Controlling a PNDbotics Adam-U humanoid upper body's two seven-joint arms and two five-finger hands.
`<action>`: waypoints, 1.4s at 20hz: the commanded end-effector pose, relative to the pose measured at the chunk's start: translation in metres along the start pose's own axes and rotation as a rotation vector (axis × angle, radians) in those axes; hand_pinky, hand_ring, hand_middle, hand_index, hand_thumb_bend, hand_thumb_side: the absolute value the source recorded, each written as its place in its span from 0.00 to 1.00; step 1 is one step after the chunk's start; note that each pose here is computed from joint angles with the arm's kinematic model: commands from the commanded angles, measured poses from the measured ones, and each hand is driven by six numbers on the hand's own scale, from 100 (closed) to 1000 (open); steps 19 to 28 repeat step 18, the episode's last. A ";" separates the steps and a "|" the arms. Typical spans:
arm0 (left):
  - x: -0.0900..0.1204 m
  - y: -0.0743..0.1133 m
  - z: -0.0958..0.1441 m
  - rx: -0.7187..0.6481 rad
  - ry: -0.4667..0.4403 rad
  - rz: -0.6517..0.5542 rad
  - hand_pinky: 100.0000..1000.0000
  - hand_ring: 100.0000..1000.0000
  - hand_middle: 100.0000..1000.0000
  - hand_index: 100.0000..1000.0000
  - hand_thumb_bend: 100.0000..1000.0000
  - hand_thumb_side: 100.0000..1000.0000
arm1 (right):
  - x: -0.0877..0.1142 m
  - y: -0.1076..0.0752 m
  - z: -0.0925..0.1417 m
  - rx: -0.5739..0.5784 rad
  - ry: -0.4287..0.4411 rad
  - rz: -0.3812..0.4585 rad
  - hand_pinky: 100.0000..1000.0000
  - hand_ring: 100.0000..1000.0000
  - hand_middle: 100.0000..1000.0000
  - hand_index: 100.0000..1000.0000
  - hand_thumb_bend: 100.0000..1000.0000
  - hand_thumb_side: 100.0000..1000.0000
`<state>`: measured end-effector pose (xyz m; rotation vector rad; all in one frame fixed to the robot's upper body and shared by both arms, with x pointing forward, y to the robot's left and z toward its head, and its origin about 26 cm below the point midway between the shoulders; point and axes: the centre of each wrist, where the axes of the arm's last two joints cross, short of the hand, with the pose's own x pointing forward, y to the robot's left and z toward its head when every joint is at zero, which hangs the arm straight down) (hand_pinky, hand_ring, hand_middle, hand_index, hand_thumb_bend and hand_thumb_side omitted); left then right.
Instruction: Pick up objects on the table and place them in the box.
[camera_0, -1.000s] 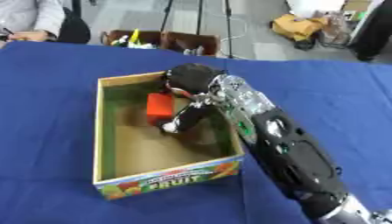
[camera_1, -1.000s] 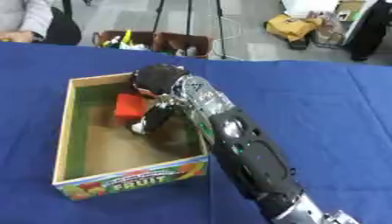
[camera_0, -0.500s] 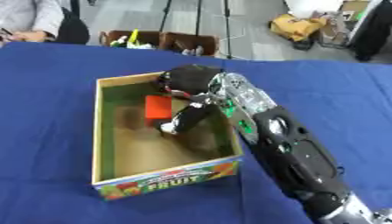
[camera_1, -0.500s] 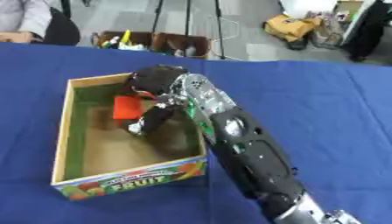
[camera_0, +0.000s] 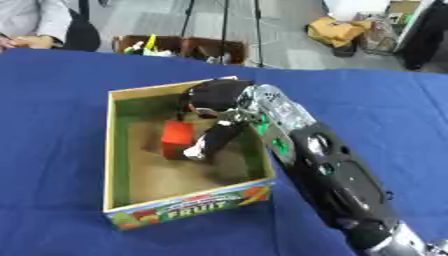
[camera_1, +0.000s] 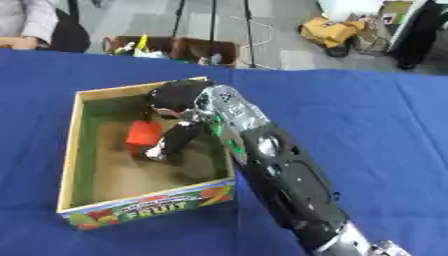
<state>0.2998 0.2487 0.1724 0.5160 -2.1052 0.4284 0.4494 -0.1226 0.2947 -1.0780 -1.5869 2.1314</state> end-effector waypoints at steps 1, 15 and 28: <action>0.006 0.003 -0.002 0.005 -0.019 0.001 0.14 0.40 0.46 0.35 0.00 0.79 | -0.007 -0.018 0.011 -0.065 0.020 0.010 0.68 0.86 0.76 0.76 0.26 0.81; 0.004 0.007 -0.002 0.027 -0.016 -0.011 0.14 0.40 0.46 0.35 0.00 0.79 | -0.009 -0.068 0.091 -0.395 0.025 -0.168 0.65 0.80 0.66 0.75 0.08 0.84; 0.003 0.008 -0.002 0.035 -0.016 -0.013 0.15 0.40 0.46 0.35 0.00 0.79 | -0.008 -0.076 0.128 -0.520 0.052 -0.261 0.63 0.78 0.61 0.73 0.00 0.82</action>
